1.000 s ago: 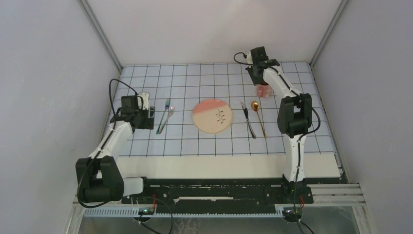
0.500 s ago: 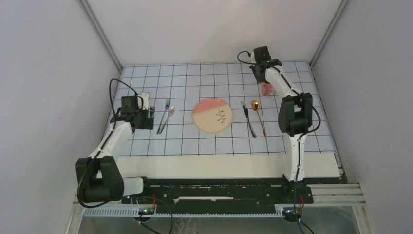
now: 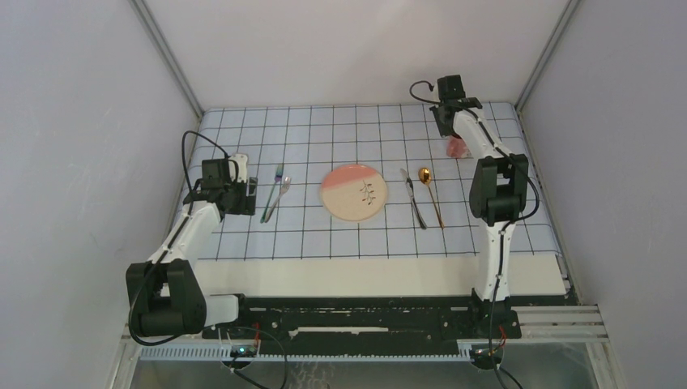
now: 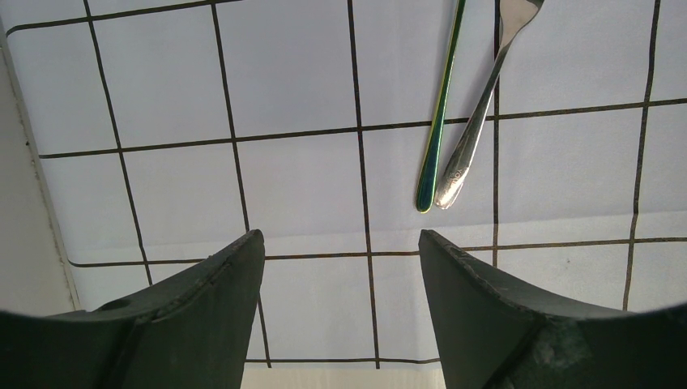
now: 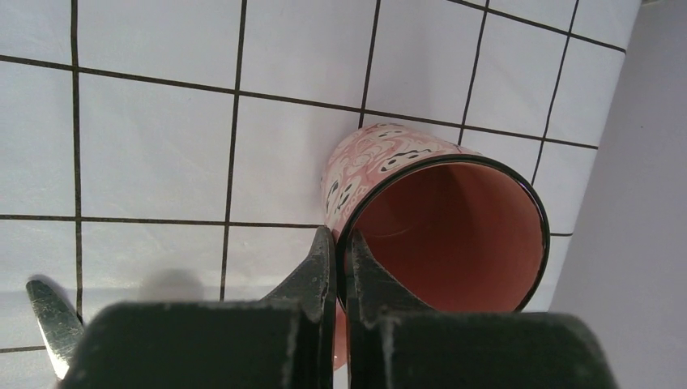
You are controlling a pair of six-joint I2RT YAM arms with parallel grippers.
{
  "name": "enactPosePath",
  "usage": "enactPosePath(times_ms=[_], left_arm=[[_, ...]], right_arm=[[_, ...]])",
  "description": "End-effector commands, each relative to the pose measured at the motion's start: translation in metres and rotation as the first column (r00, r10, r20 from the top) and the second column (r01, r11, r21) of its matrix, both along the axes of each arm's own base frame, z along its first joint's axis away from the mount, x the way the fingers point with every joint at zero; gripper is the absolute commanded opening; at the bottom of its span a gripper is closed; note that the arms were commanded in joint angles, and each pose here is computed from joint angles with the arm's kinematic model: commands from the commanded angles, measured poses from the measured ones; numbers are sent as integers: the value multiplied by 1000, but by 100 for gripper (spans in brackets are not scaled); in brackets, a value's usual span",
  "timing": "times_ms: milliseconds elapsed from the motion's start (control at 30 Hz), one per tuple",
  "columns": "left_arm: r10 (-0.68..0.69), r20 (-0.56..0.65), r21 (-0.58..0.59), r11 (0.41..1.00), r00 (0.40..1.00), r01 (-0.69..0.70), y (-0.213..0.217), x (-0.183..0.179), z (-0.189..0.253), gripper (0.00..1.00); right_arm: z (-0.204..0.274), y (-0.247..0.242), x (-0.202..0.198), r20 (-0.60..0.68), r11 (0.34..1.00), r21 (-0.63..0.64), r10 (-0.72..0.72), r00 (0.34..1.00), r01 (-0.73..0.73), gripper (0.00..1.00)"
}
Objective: Set the dinner table for one person
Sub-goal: Move the cup to the napkin.
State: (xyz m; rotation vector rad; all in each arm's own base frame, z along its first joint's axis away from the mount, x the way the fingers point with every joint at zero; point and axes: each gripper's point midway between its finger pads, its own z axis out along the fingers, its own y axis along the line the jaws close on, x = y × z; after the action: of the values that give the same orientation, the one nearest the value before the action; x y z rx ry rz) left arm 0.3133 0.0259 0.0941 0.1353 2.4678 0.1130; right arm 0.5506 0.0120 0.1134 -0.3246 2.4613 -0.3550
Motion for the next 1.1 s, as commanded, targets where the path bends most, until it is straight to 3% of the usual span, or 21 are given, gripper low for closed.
enactPosePath(times_ms=[0,267,433,1067], left_arm=[[-14,-2,15,1000,1000,14,2,-2,-5,75],[-10,4,16,1000,1000,10,2,1,-2,75],[-7,7,20,1000,1000,7,3,2,-2,75],[-3,7,29,1000,1000,3,5,0,-3,75]], right_arm=[[75,7,31,234,998,58,-7,972,-7,0],[95,27,33,245,970,240,-24,969,-37,0],[113,28,36,301,964,260,-32,953,-49,0],[75,29,52,241,972,232,-21,970,-37,0]])
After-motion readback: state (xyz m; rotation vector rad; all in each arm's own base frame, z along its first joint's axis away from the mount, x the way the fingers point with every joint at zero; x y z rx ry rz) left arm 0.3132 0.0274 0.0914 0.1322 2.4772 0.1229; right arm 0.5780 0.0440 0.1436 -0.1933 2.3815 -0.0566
